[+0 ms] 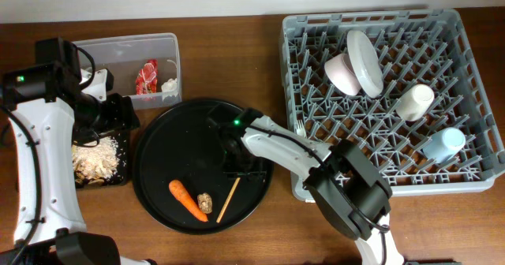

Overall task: Sort waste into correct bins and load items into the dishwasher rack
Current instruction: 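Return right gripper to the tray and grasp the wooden chopstick, then carry the chopstick with right gripper and insert it in the rack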

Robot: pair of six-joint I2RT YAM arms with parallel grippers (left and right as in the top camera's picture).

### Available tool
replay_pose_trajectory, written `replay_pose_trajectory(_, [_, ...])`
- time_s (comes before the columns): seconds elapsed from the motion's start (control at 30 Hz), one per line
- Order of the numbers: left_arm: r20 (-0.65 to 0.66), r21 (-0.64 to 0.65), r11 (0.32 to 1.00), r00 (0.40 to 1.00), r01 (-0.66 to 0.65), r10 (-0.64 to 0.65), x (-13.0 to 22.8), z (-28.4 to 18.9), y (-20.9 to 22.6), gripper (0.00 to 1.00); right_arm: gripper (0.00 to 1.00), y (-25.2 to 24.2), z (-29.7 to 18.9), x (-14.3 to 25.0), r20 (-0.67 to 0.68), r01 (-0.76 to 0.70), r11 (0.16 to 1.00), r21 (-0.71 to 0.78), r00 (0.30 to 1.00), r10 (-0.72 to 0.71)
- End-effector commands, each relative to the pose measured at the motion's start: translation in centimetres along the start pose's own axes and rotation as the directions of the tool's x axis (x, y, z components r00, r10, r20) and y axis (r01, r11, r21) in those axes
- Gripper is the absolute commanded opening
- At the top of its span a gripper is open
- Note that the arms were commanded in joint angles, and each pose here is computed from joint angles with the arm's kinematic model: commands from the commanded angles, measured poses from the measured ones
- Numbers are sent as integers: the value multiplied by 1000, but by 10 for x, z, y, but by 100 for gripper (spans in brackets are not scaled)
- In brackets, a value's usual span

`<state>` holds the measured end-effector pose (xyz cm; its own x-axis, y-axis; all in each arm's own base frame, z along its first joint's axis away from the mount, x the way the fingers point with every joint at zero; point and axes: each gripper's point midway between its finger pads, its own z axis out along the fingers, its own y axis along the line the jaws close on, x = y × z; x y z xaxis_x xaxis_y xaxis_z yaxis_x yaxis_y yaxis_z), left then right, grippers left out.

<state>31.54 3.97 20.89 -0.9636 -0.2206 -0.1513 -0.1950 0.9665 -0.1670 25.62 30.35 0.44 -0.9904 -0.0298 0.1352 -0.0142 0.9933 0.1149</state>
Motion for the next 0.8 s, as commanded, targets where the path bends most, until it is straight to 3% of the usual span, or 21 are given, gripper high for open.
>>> replay_pose_trajectory(0.0, [0, 10, 1000, 1000, 7, -7, 0, 1, -1, 72, 34, -3, 11, 3, 5, -18, 999, 47, 1000, 18])
replay_pose_trajectory(0.3, [0, 10, 1000, 1000, 7, -7, 0, 1, -2, 72, 5, 0, 11, 1, 12, -33, 999, 33, 999, 33])
replay_pose_trajectory(0.57, [0, 10, 1000, 1000, 6, -6, 0, 1, -1, 72, 4, 8, 3, -7, 37, -30, 1000, 1, 999, 30])
replay_pose_trajectory(0.77, [-1, 10, 1000, 1000, 6, -6, 0, 1, -2, 72, 4, 13, -49, -27, 110, 11, 999, -42, 994, -6])
